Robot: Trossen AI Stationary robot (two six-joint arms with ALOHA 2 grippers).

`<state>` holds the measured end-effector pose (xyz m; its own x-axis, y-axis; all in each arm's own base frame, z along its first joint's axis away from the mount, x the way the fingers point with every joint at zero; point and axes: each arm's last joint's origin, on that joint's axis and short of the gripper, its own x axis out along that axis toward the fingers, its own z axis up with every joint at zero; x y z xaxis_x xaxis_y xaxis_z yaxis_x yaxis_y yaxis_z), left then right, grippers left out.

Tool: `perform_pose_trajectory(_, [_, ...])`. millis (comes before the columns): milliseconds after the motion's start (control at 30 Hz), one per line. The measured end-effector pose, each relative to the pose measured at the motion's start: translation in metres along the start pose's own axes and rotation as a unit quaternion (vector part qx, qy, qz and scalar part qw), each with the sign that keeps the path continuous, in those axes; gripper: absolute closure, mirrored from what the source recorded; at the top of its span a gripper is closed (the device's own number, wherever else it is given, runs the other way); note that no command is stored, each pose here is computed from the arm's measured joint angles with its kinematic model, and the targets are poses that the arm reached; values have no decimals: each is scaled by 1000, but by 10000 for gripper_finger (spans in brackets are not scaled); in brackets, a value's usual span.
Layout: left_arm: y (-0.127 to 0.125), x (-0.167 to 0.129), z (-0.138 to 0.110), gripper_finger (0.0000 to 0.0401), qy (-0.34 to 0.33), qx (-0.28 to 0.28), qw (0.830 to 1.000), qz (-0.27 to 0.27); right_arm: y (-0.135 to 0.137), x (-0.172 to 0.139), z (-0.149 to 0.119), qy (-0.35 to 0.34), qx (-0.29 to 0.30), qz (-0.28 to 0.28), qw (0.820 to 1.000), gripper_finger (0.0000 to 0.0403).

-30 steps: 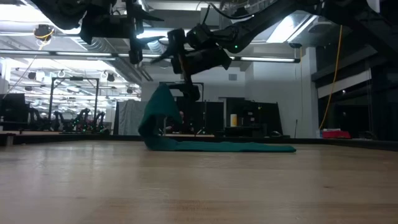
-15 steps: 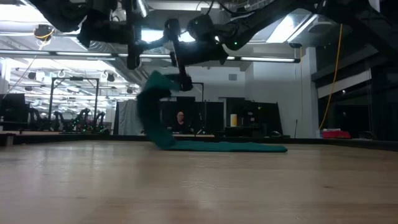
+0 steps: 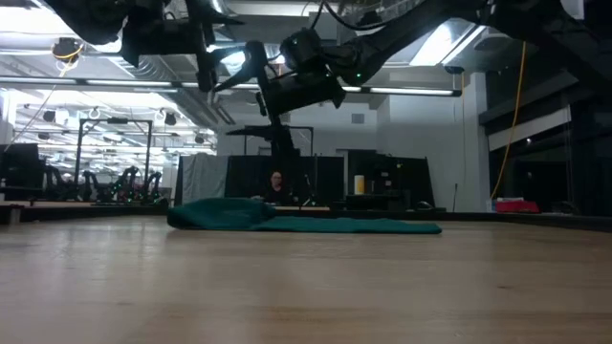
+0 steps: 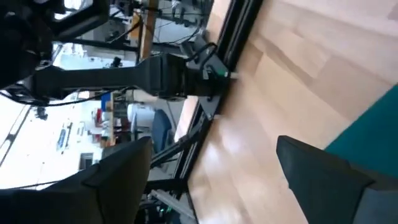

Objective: Fold microfiber towels
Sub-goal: Fold the dark green napkin

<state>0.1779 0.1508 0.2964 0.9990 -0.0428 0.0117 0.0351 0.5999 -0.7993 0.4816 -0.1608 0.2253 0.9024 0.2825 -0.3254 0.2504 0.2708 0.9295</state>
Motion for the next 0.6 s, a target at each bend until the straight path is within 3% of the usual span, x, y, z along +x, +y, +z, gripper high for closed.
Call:
perform_pose_trajectory(200, [0,1,0,221,-3,-21,1000,-2,0,-11,7,48,0,23,999,58])
perform_pose_trajectory(300, [9,2,-5,221,9,-32,999,28,13,-24,11,58,-10,45,997,58])
perform_pose_trajectory(500, [20,3,-15,221,23,-31,994,101,32,-56,26,8,-43,53,998,58])
perform_pose_trajectory(600, [33,10,-25,221,49,-61,989,126,56,-83,33,-24,-76,75,994,58])
